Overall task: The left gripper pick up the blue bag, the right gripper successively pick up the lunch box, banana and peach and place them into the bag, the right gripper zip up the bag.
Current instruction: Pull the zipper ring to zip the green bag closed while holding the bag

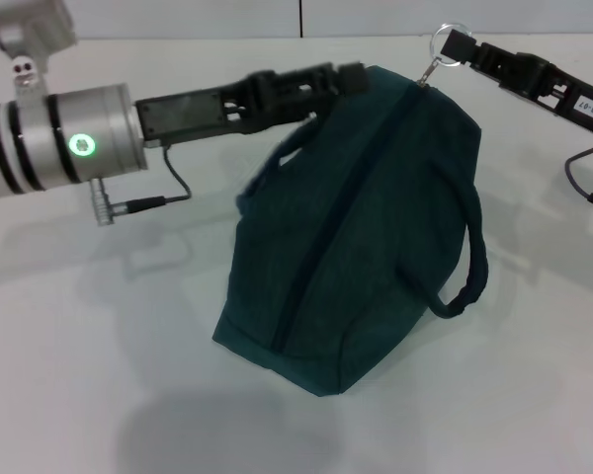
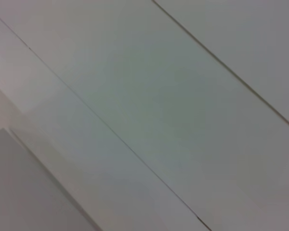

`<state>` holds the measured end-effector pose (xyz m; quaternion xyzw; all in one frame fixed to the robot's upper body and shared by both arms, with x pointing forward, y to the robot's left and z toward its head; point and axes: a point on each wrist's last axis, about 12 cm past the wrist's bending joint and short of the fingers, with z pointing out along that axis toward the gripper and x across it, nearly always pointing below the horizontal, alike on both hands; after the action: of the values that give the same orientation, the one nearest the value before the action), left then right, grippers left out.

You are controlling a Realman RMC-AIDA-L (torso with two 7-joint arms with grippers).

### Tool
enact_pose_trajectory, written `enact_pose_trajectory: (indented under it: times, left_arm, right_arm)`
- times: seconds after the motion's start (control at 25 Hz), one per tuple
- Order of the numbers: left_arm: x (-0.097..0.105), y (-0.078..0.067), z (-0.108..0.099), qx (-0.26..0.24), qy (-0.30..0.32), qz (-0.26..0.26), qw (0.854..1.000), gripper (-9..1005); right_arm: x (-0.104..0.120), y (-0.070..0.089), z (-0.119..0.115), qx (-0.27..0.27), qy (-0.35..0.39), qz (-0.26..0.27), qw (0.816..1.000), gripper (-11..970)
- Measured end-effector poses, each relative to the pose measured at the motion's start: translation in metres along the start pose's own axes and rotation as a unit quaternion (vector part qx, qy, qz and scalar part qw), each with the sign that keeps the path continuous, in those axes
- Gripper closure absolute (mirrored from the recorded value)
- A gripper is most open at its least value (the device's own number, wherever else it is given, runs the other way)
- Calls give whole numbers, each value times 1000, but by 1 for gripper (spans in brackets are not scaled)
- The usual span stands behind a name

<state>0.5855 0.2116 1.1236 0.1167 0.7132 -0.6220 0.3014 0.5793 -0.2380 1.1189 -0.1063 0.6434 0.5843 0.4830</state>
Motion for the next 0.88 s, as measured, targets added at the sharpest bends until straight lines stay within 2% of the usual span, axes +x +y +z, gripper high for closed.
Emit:
enact_pose_trajectory:
  times: [0.2, 0.6, 0.88]
  left_arm:
    - [3, -2, 11, -13, 31, 11, 999, 121]
    - [3, 3, 14, -34, 26, 17, 999, 147]
    - [4, 2, 14, -31, 19, 17, 999, 509]
  right_arm:
    - [-1, 1, 0, -6, -1, -1, 1000, 953]
    - [0, 3, -1, -14, -1, -1, 1000, 953]
    - [1, 3, -2, -15, -1, 1, 1000, 953]
